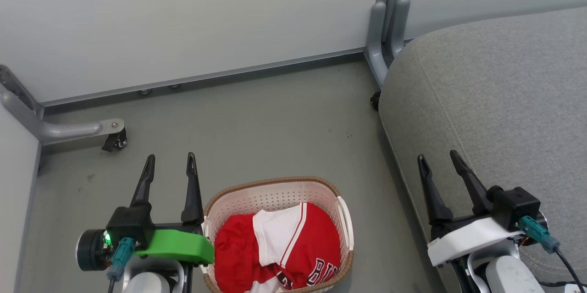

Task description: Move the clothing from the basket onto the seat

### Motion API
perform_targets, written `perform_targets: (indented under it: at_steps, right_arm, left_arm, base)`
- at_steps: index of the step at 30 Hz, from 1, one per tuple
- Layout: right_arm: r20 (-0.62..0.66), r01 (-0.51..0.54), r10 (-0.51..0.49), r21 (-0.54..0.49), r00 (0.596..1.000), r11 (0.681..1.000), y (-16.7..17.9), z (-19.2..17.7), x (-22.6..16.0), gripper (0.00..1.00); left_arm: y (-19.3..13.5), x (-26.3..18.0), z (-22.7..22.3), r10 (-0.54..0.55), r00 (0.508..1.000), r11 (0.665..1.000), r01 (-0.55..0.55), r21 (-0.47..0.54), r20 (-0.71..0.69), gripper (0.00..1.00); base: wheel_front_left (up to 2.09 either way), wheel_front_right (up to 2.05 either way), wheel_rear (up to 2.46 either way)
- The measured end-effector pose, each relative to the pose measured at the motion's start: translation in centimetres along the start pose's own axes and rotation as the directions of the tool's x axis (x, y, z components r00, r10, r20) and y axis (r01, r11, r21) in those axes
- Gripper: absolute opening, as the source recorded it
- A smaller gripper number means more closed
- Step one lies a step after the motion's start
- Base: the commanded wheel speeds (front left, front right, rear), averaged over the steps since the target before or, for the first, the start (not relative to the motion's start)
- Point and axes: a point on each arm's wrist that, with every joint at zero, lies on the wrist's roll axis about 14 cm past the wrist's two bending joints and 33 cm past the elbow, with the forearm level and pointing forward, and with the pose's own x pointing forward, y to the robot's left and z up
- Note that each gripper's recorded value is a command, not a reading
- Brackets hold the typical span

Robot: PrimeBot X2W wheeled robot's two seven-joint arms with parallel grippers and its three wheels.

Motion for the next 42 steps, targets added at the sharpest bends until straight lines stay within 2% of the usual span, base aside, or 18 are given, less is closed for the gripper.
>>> perform_targets:
  at_steps: [9, 37, 42]
  right_arm:
    - [-0.004, -0.012, 0.012, -0.058, 1.000, 0.998, 0.1, -0.2, -0.1, 1.00]
    - [-0.033, -0.006, 0.004, -0.060, 0.999, 0.998, -0.2, -1.1, -0.1, 1.00]
    - [-0.032, -0.005, 0.003, -0.060, 0.999, 0.998, -0.3, -1.1, 0.2, 1.00]
  left_arm:
    - [-0.2, -0.3, -0.5, -0.014, 1.000, 0.999, 0.015, 0.034, -0.007, 1.00]
    - [-0.2, -0.3, -0.9, -0.016, 1.000, 0.999, 0.016, 0.033, -0.019, 1.00]
    - [-0.8, 0.4, -1.2, -0.043, 0.999, 0.999, 0.043, 0.033, -0.026, 1.00]
  base:
    - [0.00, 0.00, 0.00]
    - [0.00, 0.00, 0.00]
    - [0.00, 0.00, 0.00]
